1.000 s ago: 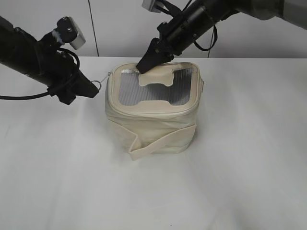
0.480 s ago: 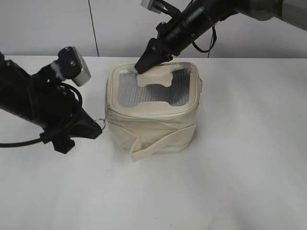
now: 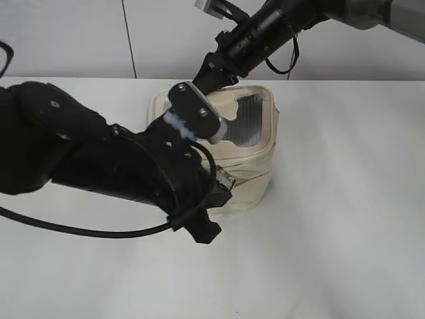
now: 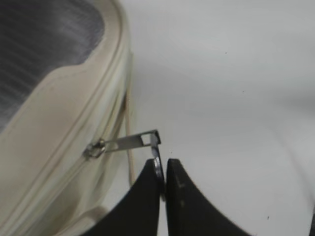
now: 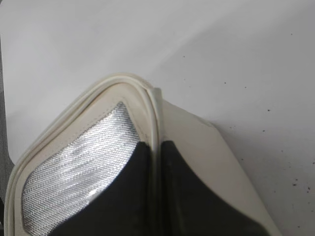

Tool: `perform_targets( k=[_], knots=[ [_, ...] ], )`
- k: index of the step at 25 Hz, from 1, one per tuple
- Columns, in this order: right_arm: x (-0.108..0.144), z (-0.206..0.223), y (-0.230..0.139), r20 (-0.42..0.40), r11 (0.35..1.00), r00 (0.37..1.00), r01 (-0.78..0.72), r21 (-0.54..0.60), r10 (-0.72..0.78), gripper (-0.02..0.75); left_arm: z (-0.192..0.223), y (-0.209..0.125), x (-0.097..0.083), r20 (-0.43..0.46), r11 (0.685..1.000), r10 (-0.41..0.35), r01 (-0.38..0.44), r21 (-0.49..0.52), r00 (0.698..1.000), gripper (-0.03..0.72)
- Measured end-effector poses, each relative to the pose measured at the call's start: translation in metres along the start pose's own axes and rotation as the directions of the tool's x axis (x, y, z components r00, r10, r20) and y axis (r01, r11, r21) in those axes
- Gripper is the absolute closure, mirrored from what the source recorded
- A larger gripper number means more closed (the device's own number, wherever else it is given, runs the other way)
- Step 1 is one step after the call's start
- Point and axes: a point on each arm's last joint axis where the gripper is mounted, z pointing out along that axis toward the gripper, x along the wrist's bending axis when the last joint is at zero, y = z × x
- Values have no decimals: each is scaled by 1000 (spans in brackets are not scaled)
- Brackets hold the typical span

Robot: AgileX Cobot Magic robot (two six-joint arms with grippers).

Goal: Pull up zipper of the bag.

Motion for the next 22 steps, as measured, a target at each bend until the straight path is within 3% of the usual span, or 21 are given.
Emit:
perform_targets(
  k=[3, 5, 8, 10, 14, 17, 20, 22],
  knots=[
    [0, 0, 0, 0, 1000, 1000, -2, 0, 2, 683, 7, 2, -2, -6, 996, -84, 84, -10, 996, 672],
    [-1, -1, 1, -2, 1000, 1000, -18, -17, 18, 615, 6, 2, 0, 14, 992, -121, 121, -18, 993, 639],
    [-3, -13, 5, 3, 996, 998, -65, -60, 65, 415, -4, 0, 6, 81, 985, -168, 170, -23, 982, 507],
    [-4, -30, 8, 25, 991, 994, -109, -82, 111, 353, -17, -5, 13, 128, 977, -210, 213, -3, 969, 395],
    [-17, -82, 6, 102, 969, 970, -206, -136, 221, 379, -52, -21, 35, 133, 945, -328, 323, 57, 935, 316],
    [-25, -117, -5, 134, 942, 942, -284, -179, 309, 396, -82, -24, 61, 48, 918, -396, 397, -11, 917, 307],
    [-31, -143, -38, 151, 906, 899, -382, -184, 410, 448, -99, -10, 93, -23, 915, -397, 393, -90, 918, 305],
    [-34, -147, -76, 176, 868, 855, -453, -203, 487, 476, -100, 12, 111, -7, 930, -351, 347, -123, 936, 304]
  ],
)
